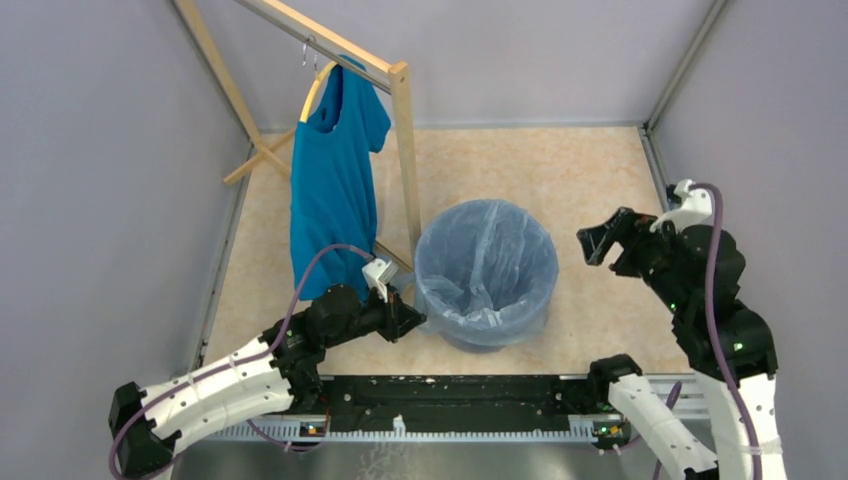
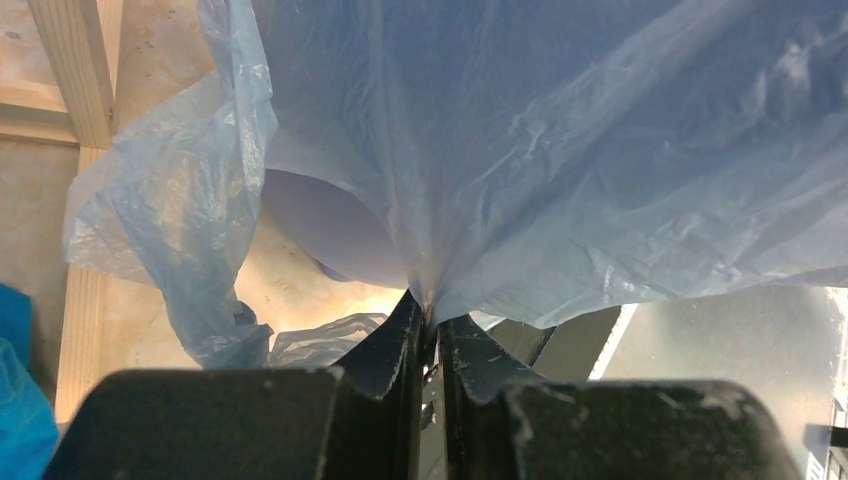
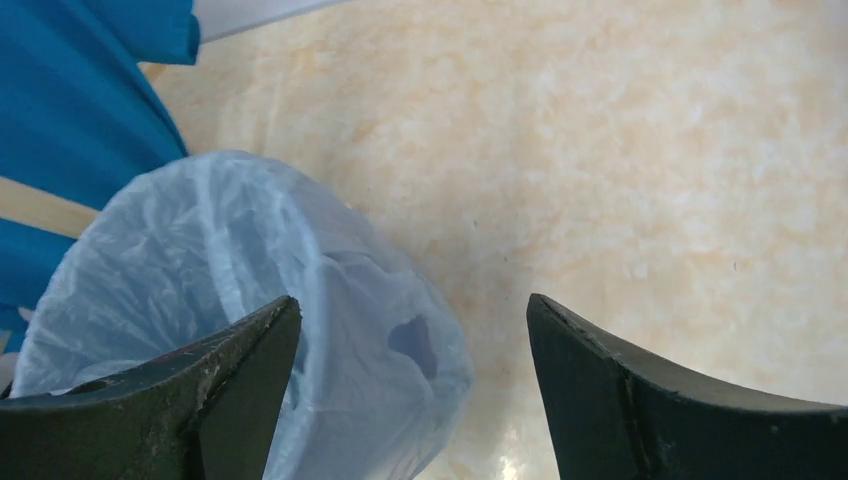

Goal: Put the trash bags into the trash bin

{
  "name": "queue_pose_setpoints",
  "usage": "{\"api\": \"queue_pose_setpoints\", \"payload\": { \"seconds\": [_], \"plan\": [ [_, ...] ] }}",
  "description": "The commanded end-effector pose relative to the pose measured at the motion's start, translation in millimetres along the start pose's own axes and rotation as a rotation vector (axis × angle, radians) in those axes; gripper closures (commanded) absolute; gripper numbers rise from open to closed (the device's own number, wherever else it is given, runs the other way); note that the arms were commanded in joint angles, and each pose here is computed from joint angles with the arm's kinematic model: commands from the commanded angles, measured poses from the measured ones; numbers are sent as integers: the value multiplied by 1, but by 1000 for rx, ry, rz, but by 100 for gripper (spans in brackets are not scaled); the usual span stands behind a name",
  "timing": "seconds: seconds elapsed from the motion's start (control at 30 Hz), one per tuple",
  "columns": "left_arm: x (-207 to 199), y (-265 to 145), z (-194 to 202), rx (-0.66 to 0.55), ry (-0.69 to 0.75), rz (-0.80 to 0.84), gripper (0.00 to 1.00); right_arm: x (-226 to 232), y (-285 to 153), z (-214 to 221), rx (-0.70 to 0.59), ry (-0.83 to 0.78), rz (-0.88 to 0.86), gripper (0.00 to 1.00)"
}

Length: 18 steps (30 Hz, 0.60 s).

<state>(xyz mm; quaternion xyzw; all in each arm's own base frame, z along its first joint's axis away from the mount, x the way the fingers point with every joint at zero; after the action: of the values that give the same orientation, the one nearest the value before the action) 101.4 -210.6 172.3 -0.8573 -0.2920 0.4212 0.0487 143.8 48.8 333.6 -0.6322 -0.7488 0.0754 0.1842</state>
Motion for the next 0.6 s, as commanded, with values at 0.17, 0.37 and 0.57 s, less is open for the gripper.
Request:
{"api": "queue_pose_setpoints", "payload": {
  "seconds": [0.17, 0.37, 0.57],
  "plan": [
    [-12, 0, -12, -29, -6, 12, 84, 68, 20, -57, 5, -149, -480, 13],
    [-11, 0, -13, -36, -25, 5, 83, 119, 32, -40, 77, -244, -572, 12],
    [-9, 2, -13, -40, -28, -10, 82, 151, 61, 11, 263, -398, -515, 15]
  ]
}}
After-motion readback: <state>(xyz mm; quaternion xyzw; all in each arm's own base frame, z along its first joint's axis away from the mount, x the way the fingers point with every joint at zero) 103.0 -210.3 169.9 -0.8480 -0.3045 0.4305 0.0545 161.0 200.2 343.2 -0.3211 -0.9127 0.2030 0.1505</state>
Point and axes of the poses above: each gripper's point midway between its finger pads, its own y axis out along the fingers, its own x axis along the line the jaws close on, z = x × y, the point moved 5 cm from there along -y, back along the fingers, and after that the axes turned 13 degrees about -y, right-handed, at the moved point
